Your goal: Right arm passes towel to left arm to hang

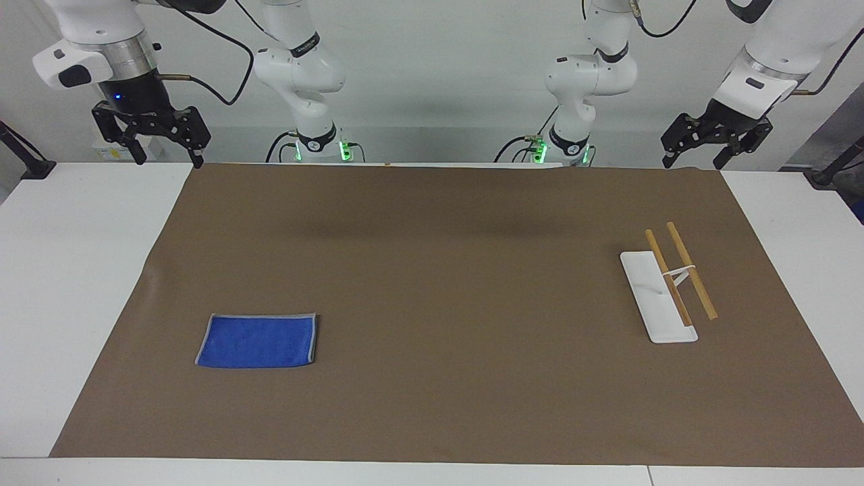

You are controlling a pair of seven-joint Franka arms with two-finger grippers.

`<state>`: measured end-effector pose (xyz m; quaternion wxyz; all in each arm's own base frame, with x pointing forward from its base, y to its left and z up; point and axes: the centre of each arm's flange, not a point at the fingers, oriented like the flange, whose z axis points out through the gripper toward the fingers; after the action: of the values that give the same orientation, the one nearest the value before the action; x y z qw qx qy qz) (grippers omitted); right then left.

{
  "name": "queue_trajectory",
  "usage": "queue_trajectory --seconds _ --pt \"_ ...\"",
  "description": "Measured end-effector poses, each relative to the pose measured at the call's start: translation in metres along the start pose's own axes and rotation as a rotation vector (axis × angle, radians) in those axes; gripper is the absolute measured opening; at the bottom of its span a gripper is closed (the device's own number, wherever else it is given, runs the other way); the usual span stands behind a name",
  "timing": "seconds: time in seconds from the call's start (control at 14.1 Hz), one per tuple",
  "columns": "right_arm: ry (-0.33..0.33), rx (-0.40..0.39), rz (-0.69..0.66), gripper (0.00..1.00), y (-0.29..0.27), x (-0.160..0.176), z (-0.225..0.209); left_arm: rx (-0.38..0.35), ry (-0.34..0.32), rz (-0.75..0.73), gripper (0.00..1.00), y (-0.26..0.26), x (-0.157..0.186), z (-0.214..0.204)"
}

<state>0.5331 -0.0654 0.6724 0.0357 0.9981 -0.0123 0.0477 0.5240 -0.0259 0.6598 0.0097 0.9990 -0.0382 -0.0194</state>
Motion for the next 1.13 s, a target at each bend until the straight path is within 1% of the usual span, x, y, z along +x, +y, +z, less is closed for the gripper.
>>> queue_trajectory --seconds 0.64,0.92,1.13 --pt "0.0 0.0 0.0 1.0 0.0 0.0 0.0 0.0 0.005 0.021 1.0 0.0003 0.0005 -0.0004" --pt "0.0 0.0 0.0 1.0 0.0 0.0 0.0 0.001 0.03 0.022 1.0 0.0004 0.0032 -0.0026" --pt "0.0 0.0 0.0 1.0 0.0 0.0 0.0 0.002 0.035 0.023 1.0 0.0012 0.0037 -0.0031"
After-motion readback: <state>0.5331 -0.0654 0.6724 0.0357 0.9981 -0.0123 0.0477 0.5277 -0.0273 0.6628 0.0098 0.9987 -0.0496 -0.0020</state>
